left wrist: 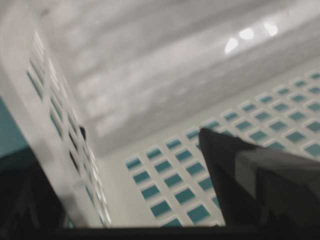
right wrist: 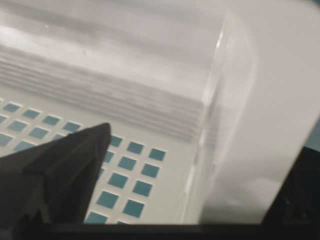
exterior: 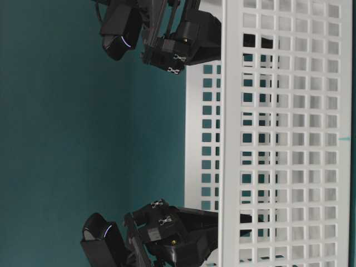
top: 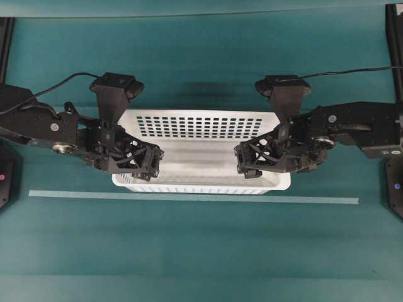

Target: Lift the white basket with both hands.

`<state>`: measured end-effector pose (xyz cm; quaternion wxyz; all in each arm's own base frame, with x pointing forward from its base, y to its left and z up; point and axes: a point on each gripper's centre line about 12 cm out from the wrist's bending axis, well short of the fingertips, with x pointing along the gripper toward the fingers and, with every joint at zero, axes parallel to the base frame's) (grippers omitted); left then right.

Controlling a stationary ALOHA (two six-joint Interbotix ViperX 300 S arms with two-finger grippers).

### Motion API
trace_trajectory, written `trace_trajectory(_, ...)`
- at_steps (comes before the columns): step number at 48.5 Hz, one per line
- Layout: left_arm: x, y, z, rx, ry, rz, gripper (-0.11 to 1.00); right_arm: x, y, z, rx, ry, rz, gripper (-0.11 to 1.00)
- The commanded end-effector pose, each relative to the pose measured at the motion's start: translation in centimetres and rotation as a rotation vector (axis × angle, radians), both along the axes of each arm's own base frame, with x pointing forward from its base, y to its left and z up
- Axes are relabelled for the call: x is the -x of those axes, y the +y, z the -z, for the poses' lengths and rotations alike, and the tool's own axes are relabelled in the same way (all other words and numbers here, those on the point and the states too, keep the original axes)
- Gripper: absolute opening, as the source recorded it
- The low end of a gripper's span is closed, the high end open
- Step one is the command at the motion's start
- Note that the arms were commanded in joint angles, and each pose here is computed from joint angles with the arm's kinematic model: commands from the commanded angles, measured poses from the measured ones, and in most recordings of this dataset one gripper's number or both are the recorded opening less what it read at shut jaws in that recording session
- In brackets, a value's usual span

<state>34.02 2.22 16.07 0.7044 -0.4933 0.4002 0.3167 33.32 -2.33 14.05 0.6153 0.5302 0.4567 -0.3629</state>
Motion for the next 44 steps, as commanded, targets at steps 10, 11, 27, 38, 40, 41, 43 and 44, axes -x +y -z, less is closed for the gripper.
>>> trace_trajectory(10,-0.1,0.2,0.1,-0.003,-0.003,-0.001,0.90,0.6,-0.2,0.8,-0.007,0.029,0.019,0.96)
trace_trajectory(11,-0.1,0.2,0.1,-0.002,-0.004,-0.002,0.90,0.6,-0.3,0.7,-0.007,0.028,0.022,0.96)
trace_trajectory(27,0.8,0.1,-1.6,-0.005,-0.027,-0.002,0.90,1.9,-0.9,-1.5,-0.011,0.007,0.050,0.96)
trace_trajectory(38,1.6,0.1,-3.9,-0.012,-0.033,0.002,0.90,1.9,-1.0,-3.8,-0.008,-0.043,0.050,0.96)
trace_trajectory(40,1.9,0.1,-4.2,-0.014,-0.028,0.004,0.90,2.0,-1.1,-4.2,-0.006,-0.043,0.050,0.96)
trace_trajectory(41,2.2,0.1,-4.3,-0.015,-0.020,0.006,0.90,2.1,-1.2,-4.4,-0.005,-0.042,0.050,0.96)
trace_trajectory(43,2.5,0.1,-4.6,-0.018,-0.020,0.009,0.90,2.4,-1.2,-4.8,-0.001,-0.042,0.042,0.96)
trace_trajectory(44,2.6,0.1,-4.8,-0.020,-0.020,0.013,0.90,2.5,-1.3,-4.9,0.003,-0.043,0.039,0.96)
